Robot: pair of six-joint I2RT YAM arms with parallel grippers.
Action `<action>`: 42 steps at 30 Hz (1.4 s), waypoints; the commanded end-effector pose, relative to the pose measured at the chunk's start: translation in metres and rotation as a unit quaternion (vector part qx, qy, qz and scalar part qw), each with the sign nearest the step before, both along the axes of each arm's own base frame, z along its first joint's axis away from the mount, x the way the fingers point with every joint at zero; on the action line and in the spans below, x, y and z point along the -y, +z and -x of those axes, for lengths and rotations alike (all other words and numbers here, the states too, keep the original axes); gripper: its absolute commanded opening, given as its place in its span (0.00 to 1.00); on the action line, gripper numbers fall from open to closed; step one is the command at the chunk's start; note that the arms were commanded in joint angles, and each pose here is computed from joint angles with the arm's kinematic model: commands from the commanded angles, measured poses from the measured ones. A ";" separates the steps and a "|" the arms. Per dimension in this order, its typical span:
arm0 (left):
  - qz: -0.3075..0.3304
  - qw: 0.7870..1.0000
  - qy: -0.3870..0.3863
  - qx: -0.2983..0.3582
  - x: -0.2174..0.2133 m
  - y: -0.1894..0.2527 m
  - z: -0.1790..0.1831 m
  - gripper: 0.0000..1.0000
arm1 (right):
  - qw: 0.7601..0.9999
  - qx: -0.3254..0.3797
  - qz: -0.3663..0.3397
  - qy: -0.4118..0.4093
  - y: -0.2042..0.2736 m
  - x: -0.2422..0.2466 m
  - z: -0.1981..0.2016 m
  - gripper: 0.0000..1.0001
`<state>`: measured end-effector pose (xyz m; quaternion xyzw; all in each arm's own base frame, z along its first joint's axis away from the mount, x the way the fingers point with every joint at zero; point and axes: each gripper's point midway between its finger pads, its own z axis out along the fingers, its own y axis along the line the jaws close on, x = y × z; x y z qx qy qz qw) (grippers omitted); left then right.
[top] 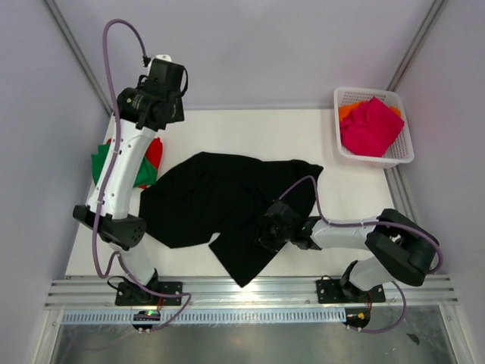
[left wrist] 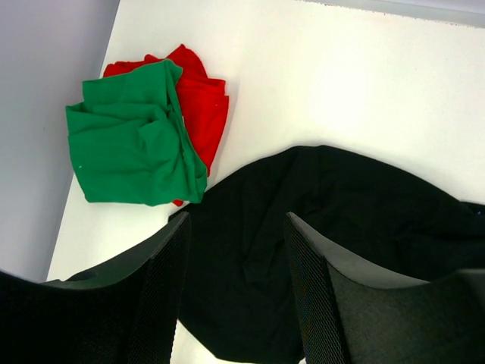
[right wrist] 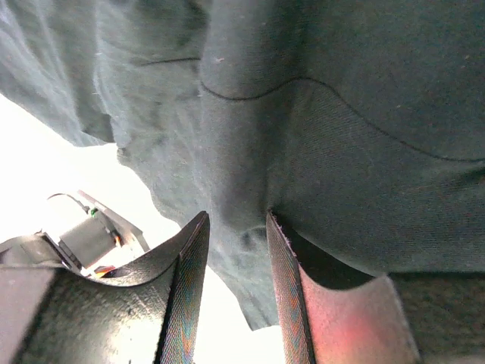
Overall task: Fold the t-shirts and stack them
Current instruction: Flatten out the tshirt
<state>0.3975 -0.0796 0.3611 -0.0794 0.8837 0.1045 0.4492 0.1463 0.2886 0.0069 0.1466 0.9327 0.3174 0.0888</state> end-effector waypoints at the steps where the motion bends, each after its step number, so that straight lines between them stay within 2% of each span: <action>1: 0.013 0.999 -0.012 0.033 0.000 0.025 0.008 0.56 | 0.921 -0.214 0.325 0.003 -0.075 0.160 0.126 0.43; 8: 0.017 0.999 -0.015 0.040 -0.001 0.030 0.012 0.56 | 0.903 -0.226 0.364 -0.040 -0.057 0.160 0.125 0.43; 11: 0.019 0.999 -0.017 0.046 -0.002 0.033 0.014 0.57 | 0.910 -0.183 0.369 -0.046 -0.042 0.149 0.104 0.43; 14: 0.019 0.999 -0.018 0.048 -0.002 0.034 0.014 0.57 | 0.927 -0.099 0.359 -0.040 -0.016 0.130 0.073 0.43; 16: 0.018 0.999 -0.018 0.046 -0.002 0.034 0.015 0.57 | 0.929 -0.048 0.364 -0.045 0.001 0.126 0.055 0.43; 20: 0.012 0.999 -0.011 0.043 -0.005 0.032 0.014 0.57 | 0.921 0.009 0.387 -0.035 0.041 0.120 0.032 0.43; 25: 0.003 0.999 0.000 0.049 -0.011 0.035 0.016 0.57 | 0.904 0.023 0.427 -0.015 0.050 0.118 0.020 0.43; 28: 0.001 0.999 0.002 0.053 -0.013 0.038 0.018 0.57 | 0.904 0.032 0.426 -0.005 0.053 0.109 0.013 0.43; 30: 0.001 0.999 0.003 0.052 -0.013 0.037 0.018 0.57 | 0.909 0.065 0.411 -0.007 0.063 0.099 -0.001 0.43; 33: 0.001 0.999 0.004 0.048 -0.013 0.034 0.018 0.57 | 0.920 0.144 0.364 0.006 0.088 0.076 -0.028 0.43; 37: 0.012 0.999 0.002 0.044 -0.009 0.029 0.017 0.57 | 0.918 0.229 0.324 0.028 0.110 0.053 -0.055 0.43; 42: 0.013 0.999 0.006 0.046 -0.011 0.030 0.018 0.57 | 0.913 0.215 0.342 0.059 0.085 0.043 -0.060 0.43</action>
